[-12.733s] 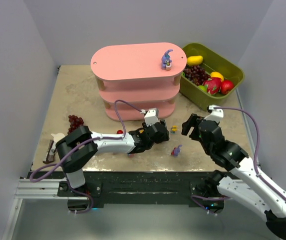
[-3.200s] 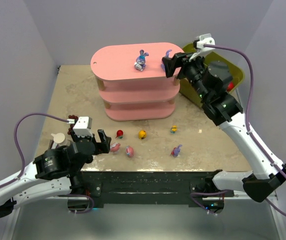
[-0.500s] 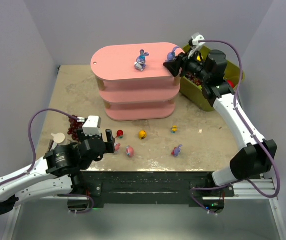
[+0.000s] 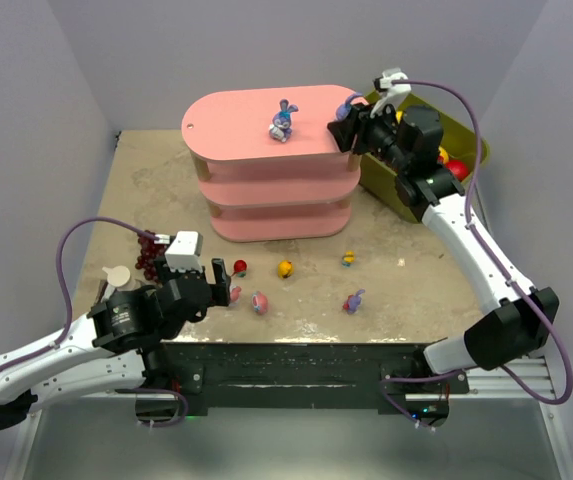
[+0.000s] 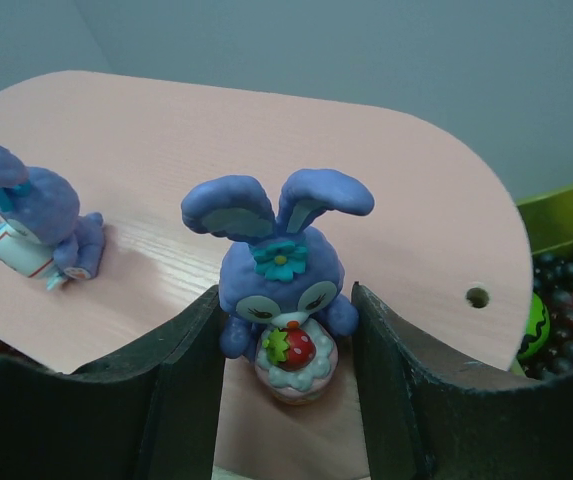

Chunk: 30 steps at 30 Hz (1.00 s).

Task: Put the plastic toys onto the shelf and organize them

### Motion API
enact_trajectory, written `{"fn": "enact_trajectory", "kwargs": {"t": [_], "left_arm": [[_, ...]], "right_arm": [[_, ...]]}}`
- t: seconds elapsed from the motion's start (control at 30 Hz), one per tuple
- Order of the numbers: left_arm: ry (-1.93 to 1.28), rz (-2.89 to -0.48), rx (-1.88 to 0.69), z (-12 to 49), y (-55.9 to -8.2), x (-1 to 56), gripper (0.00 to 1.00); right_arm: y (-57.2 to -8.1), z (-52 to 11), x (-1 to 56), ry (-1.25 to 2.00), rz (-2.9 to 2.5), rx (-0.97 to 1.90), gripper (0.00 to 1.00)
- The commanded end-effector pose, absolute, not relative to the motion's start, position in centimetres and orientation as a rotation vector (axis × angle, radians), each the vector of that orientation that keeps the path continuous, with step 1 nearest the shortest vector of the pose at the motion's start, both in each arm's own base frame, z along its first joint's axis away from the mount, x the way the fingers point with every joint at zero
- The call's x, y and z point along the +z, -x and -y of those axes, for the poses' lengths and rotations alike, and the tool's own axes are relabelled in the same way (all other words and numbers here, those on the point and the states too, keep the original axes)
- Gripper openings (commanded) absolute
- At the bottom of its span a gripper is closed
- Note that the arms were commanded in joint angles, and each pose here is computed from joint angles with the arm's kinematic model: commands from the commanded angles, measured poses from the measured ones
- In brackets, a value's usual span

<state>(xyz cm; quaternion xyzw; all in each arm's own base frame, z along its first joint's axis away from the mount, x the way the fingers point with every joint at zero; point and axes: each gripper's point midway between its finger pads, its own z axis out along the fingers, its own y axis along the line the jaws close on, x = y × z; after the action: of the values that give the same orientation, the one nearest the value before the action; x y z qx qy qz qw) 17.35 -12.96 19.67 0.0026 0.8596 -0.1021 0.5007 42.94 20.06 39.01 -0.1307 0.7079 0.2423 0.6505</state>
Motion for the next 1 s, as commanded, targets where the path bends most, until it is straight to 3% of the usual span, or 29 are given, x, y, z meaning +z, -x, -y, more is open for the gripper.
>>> {"fn": "enact_trajectory", "kwargs": {"t": [0.0,0.47,0.97], "left_arm": [[0.027,-2.038,-0.251,13.1,-18.0,20.4,0.91],[0.028,-2.032,-0.254,13.0,-18.0,20.6,0.91],[0.043,-2.032,-0.243,12.7,-18.0,20.5,0.92]], "right_arm": [[-42.2,-20.1,41.1,0.197,-1.604,0.48,0.28],[-42.5,-20.2,39.8,0.093,-1.564,0.358,0.29],[-42.8,-21.2,39.2,0.1,-1.537,0.28,0.43]]}}
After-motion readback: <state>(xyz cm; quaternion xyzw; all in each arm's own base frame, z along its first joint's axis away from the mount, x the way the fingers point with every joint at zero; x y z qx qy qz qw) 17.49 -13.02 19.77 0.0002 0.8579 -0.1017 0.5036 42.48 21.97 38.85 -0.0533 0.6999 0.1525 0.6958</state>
